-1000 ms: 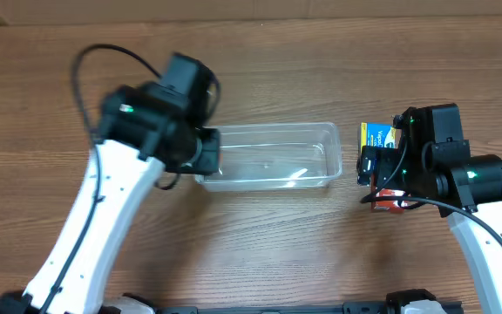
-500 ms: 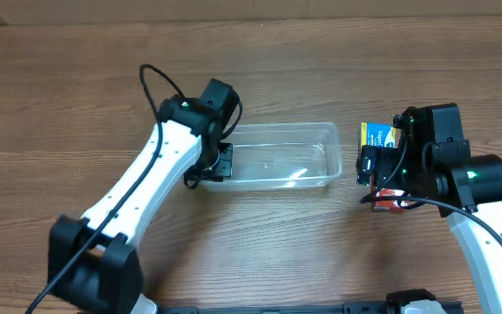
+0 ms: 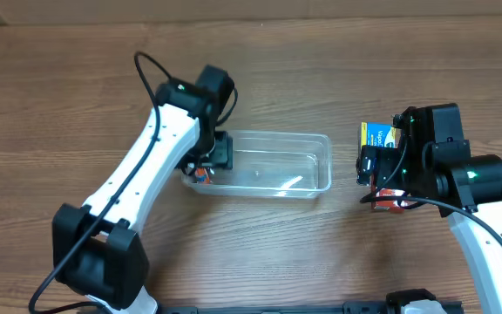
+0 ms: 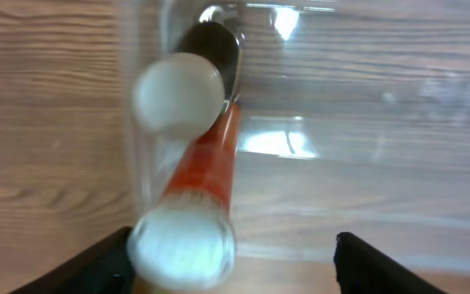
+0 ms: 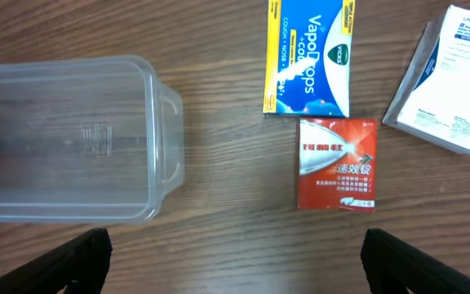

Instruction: Pack container

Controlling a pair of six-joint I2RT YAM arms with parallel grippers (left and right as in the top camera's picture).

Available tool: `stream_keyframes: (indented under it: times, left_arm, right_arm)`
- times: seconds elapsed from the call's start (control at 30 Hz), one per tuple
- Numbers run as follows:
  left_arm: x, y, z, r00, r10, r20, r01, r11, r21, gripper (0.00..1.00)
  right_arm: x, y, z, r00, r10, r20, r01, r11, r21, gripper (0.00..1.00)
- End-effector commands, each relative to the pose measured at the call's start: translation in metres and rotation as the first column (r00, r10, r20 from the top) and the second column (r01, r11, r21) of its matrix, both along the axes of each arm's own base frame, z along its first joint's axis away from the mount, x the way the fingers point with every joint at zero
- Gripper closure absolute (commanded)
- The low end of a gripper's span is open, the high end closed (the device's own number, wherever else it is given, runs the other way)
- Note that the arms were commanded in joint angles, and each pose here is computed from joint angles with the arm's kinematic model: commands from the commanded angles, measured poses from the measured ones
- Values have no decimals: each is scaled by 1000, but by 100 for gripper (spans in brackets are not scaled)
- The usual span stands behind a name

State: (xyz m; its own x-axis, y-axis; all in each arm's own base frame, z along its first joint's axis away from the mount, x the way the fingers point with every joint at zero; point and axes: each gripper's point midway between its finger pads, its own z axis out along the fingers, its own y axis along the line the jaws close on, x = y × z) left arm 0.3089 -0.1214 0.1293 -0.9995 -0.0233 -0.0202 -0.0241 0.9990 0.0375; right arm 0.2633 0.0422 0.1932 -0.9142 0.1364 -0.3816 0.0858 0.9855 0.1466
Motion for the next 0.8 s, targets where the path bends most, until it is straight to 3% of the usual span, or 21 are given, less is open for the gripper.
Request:
stream_keyframes:
  times: [0.0,0.03,0.07,0.1,0.17,0.2,0.37,0.57,0.7,0.77]
  left_arm:
    - [21,-2,80,980,21,196,-10,998,-58,16]
    - [22,1,98,971,27,238,-12,998,-62,14]
    - [21,8,119,956,39,289,-22,998,-62,0]
    - [19,14,132,945,52,324,-33,997,-65,0]
    - [14,34,158,914,107,390,-76,993,-94,0]
    - [10,51,170,892,153,424,-116,987,-110,0]
    - [1,106,195,818,302,490,-265,953,-146,0]
    - [6,114,194,809,338,480,-291,941,-172,0]
    - [5,114,193,810,338,479,-291,941,-172,0]
    - [5,114,193,812,338,477,-292,941,-171,0]
  right_arm:
    - [1,1,5,1000,-2,17,2,1000,12,0]
    - [1,1,5,1000,-3,14,2,1000,11,0]
    - [0,1,5,1000,-2,9,2,1000,11,0]
    - [-2,1,4,1000,-3,2,3,1000,11,4]
    - [-9,8,1,999,16,-33,-14,999,50,77]
    - [-18,17,-2,996,40,-77,-32,994,101,93]
    - [-42,41,-43,973,106,-204,-54,969,242,95]
    - [-69,85,-96,912,259,-319,-80,873,481,95]
    - [-68,117,-111,879,377,-293,-207,854,477,96]
    - [-52,120,-122,907,310,-286,-177,895,409,96]
